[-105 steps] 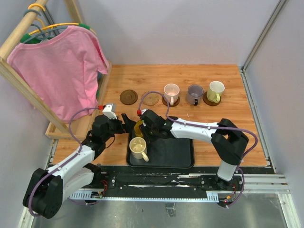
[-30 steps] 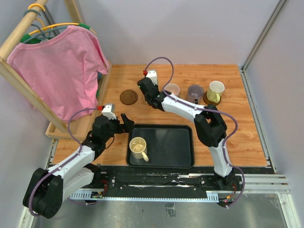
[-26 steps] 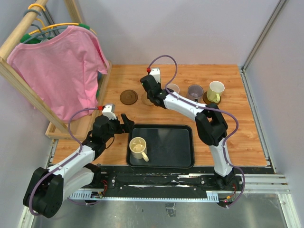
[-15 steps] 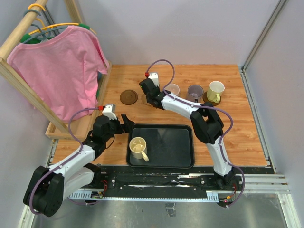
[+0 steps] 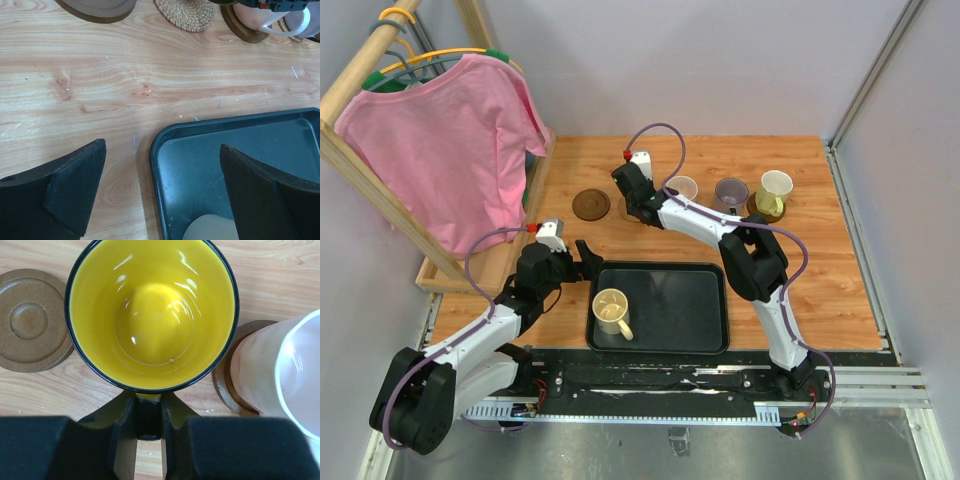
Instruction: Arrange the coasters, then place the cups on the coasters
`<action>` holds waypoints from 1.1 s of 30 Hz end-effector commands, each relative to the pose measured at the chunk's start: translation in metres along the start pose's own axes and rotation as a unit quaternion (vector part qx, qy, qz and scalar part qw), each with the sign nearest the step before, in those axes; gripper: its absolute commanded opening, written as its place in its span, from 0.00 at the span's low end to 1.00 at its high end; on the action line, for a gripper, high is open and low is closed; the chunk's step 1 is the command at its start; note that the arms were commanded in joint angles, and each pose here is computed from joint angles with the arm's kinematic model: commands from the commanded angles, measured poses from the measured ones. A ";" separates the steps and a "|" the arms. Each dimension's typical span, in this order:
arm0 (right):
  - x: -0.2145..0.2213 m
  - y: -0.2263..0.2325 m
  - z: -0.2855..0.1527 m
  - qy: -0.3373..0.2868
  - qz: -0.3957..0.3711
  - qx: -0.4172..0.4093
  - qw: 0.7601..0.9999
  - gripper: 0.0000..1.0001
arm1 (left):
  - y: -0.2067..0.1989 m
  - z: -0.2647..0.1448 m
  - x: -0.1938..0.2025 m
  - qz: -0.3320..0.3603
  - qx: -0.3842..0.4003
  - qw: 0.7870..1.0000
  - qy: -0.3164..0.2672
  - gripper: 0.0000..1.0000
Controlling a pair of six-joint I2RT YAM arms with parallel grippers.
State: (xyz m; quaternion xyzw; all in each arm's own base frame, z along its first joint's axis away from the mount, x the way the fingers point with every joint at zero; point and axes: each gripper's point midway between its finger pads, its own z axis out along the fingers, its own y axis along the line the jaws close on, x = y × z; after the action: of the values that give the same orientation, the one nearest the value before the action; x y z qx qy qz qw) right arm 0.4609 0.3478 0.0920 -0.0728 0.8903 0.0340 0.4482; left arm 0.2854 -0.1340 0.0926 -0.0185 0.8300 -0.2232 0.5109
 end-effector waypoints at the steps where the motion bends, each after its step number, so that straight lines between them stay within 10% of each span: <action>1: -0.023 0.005 -0.001 -0.030 0.023 -0.002 0.999 0.01 | -0.006 0.001 -0.008 0.003 0.008 1.000 -0.014 1.00; 33: -0.002 0.006 -0.002 -0.005 0.030 -0.012 0.999 0.01 | -0.005 0.003 -0.006 0.004 0.008 1.000 -0.010 1.00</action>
State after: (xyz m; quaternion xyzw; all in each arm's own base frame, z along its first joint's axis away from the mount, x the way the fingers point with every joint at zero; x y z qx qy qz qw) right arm 0.4503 0.3497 0.0750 -0.0740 0.9027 0.0459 0.4213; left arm 0.2856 -0.1341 0.0894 -0.0184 0.8326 -0.2218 0.5071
